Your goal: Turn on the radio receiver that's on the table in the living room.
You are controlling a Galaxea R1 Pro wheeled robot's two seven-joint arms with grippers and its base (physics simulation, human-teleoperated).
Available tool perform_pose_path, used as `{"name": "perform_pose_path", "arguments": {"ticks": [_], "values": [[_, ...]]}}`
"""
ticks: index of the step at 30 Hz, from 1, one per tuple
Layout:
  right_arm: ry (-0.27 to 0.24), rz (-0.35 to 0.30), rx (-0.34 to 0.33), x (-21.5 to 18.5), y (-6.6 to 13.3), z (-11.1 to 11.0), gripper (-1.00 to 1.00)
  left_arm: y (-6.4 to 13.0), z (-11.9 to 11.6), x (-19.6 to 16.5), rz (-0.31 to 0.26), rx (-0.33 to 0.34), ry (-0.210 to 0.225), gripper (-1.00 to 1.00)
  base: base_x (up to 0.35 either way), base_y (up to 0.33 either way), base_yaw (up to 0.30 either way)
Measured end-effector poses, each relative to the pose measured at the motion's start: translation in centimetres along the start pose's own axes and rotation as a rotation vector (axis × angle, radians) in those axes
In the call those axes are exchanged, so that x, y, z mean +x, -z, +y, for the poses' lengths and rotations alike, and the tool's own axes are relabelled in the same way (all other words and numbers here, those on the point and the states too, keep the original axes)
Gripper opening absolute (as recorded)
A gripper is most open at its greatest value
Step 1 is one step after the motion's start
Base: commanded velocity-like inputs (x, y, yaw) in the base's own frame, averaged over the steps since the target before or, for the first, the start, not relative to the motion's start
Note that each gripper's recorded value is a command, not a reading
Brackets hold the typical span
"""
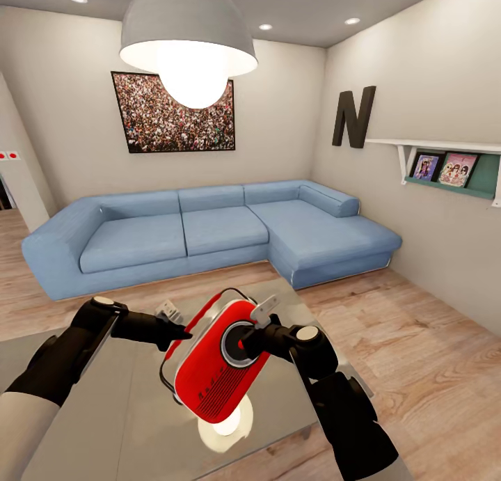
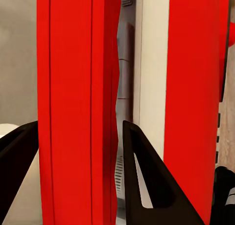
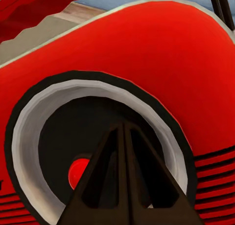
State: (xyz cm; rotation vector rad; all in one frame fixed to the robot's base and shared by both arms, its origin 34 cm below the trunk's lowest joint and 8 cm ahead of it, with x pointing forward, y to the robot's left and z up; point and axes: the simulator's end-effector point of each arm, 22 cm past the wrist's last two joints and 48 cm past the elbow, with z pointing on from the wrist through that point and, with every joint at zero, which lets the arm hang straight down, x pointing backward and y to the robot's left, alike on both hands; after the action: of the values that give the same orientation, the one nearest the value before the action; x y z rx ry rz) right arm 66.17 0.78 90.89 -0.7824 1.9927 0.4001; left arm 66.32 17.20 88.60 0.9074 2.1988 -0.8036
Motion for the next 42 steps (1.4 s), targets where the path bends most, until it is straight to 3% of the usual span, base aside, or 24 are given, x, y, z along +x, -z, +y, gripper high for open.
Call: {"name": "perform_pose_path", "arguments": {"ticks": [19, 26, 31, 35, 42], "values": [[-0.01, -0.004, -0.012, -0.1, 0.0, 0.3, -1.0, 0.2, 0.0, 0.0, 0.002, 0.003, 0.006, -1.0, 0.0, 0.0, 0.0], [-0.008, -0.005, -0.011, -0.1, 0.0, 0.3, -1.0, 2.3, 1.3, -1.3, -0.074, -0.01, 0.05, -1.0, 0.0, 0.0, 0.0], [-0.005, -0.005, -0.007, -0.1, 0.0, 0.2, -1.0, 2.5, 1.4, -1.4, -0.078, -0.011, 0.056, -1.0, 0.0, 0.0, 0.0], [-0.004, -0.004, -0.005, -0.1, 0.0, 0.1, -1.0, 2.5, 1.3, -1.2, -0.069, -0.007, 0.09, -1.0, 0.0, 0.0, 0.0], [-0.005, -0.003, -0.007, -0.1, 0.0, 0.2, -1.0, 2.4, 1.3, -1.0, -0.069, 0.002, 0.112, -1.0, 0.0, 0.0, 0.0]]}}
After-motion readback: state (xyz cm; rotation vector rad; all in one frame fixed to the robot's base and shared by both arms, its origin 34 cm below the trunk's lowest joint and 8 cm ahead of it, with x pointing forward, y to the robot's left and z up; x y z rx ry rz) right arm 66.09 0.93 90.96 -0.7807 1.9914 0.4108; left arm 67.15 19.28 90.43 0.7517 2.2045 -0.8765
